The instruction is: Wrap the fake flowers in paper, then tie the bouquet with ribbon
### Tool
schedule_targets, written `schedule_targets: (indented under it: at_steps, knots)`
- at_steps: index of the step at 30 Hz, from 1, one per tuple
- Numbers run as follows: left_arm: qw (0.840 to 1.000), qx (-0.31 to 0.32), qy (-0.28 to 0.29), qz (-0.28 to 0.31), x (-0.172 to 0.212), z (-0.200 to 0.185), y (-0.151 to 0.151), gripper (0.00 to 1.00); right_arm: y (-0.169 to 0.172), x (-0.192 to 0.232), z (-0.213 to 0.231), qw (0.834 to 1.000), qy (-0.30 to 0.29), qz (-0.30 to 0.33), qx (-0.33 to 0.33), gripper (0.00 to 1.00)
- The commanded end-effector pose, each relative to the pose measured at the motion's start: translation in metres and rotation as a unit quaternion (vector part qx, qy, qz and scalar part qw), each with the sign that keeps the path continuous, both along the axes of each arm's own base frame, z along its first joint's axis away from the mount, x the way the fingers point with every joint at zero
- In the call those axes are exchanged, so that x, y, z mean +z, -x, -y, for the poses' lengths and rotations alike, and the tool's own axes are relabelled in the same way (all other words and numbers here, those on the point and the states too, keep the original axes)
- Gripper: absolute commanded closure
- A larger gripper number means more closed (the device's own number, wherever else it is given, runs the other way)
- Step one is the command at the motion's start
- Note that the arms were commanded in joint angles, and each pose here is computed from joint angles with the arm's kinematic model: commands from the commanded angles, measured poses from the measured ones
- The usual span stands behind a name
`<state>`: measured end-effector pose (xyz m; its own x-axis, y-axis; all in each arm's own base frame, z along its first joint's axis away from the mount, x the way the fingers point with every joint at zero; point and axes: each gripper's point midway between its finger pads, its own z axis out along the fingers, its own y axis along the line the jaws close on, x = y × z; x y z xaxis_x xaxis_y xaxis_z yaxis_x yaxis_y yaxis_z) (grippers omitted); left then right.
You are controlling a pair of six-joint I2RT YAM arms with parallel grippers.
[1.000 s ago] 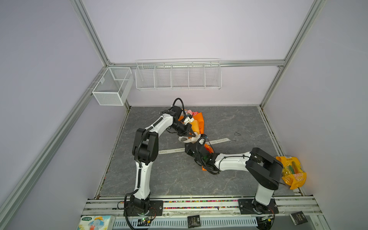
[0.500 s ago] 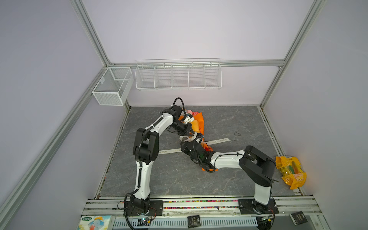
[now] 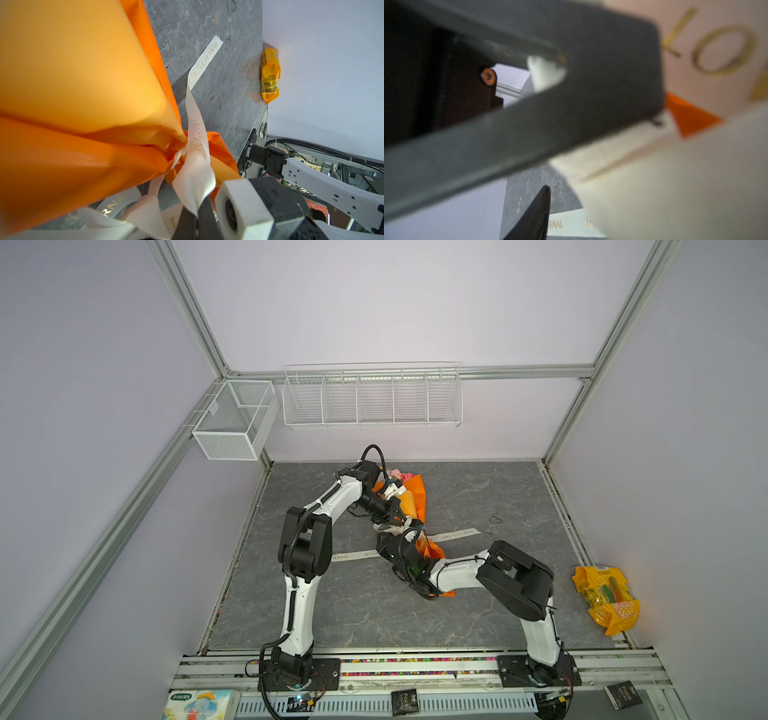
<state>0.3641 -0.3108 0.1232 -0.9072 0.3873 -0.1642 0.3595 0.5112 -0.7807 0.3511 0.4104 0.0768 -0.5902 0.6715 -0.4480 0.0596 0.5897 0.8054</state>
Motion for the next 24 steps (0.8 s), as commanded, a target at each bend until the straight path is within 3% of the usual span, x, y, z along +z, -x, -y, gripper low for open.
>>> schedule_targets:
  at_steps: [1, 6, 13, 24]
  knots:
    - [1.0, -0.01, 0.007, -0.006, 0.002, 0.002, 0.002, 1.0, -0.015, 0.012, 0.002, 0.999, -0.017, 0.028, -0.037, 0.53]
    - [1.0, -0.012, 0.008, -0.006, 0.002, 0.001, 0.002, 1.0, -0.019, 0.009, 0.014, 0.996, -0.024, 0.033, -0.076, 0.59]
    - [1.0, -0.013, 0.008, -0.005, 0.001, 0.002, 0.002, 1.0, -0.017, 0.017, 0.018, 0.996, -0.033, 0.035, -0.075, 0.92]
    - [1.0, -0.011, 0.009, 0.0, 0.003, 0.002, 0.0, 1.0, 0.028, 0.023, 0.025, 1.0, -0.021, -0.005, 0.019, 0.93]
